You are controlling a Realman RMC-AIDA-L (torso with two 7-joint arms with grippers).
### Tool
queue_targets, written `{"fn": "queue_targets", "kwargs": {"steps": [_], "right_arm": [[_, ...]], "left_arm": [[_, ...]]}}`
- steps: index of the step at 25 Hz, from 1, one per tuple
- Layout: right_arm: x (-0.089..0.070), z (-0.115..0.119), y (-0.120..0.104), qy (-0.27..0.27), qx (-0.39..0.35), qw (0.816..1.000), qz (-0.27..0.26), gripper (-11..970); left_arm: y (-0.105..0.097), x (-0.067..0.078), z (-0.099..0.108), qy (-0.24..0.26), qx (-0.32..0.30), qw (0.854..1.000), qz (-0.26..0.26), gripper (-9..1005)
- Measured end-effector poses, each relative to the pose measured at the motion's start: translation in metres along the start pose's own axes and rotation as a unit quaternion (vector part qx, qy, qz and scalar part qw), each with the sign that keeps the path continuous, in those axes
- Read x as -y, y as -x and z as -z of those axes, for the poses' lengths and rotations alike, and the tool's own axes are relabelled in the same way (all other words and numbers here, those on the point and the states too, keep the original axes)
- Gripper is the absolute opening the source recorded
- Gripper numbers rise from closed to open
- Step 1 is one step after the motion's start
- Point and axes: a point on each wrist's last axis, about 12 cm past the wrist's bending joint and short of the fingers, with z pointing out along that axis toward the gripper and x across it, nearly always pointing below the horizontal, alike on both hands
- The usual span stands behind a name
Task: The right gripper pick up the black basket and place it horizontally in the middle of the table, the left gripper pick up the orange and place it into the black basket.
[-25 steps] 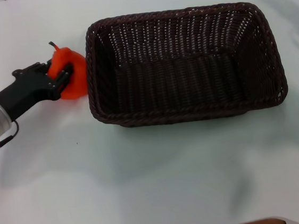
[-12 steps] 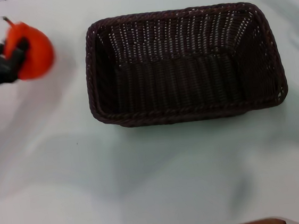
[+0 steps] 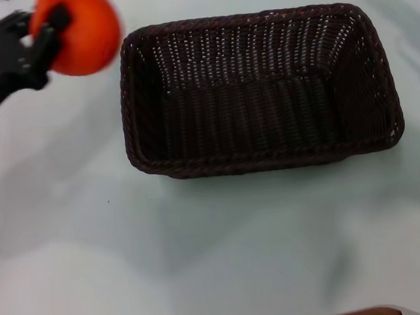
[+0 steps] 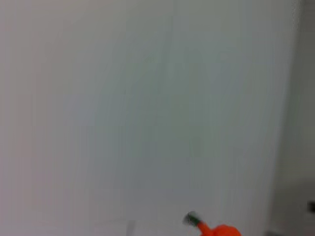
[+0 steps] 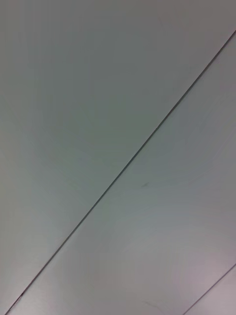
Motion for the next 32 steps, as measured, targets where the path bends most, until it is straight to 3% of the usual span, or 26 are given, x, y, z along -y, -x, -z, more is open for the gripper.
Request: {"fn": "queue_targets", "kwargs": {"steps": [7, 11, 18, 24, 25, 27, 28, 29, 32], "right_arm": [[-0.001, -0.007, -0.007, 0.001, 0.0, 1.0, 0.015, 776], [-0.003, -0.007, -0.007, 0.011, -0.002, 1.0, 0.025, 776], [-0.005, -0.003, -0.01, 0.02, -0.025, 0.998, 0.059, 776], [-0.002, 0.003, -0.006, 0.019, -0.101, 0.988, 0.119, 775], [-0.003, 0.004, -0.004, 0.02, -0.113, 0.984, 0.132, 775], [-0.006, 0.005, 0.005, 0.037, -0.137, 0.973, 0.181, 776], [-0.006, 0.005, 0.005, 0.037, -0.137, 0.973, 0.181, 776], [-0.008, 0.004, 0.014, 0.053, -0.147, 0.962, 0.225, 776], [-0.01, 0.001, 0.024, 0.067, -0.152, 0.95, 0.264, 776]], "left_arm": [[-0.012, 0.031, -0.043, -0.086, -0.007, 0.996, 0.003, 145], [-0.02, 0.041, -0.051, -0.101, -0.009, 0.995, 0.019, 182], [-0.031, 0.039, -0.048, -0.064, -0.003, 0.998, 0.013, 317], [-0.039, 0.035, -0.047, -0.029, -0.02, 0.999, 0.004, 451], [-0.041, 0.033, -0.045, -0.015, -0.017, 1.0, 0.0, 473], [-0.042, 0.027, -0.04, 0.02, -0.005, 1.0, -0.005, 632], [-0.043, 0.024, -0.037, 0.041, 0.0, 0.999, -0.007, 712], [-0.045, 0.02, -0.032, 0.07, 0.008, 0.998, -0.006, 748], [-0.05, 0.011, -0.014, 0.146, 0.028, 0.989, -0.003, 854]]}}
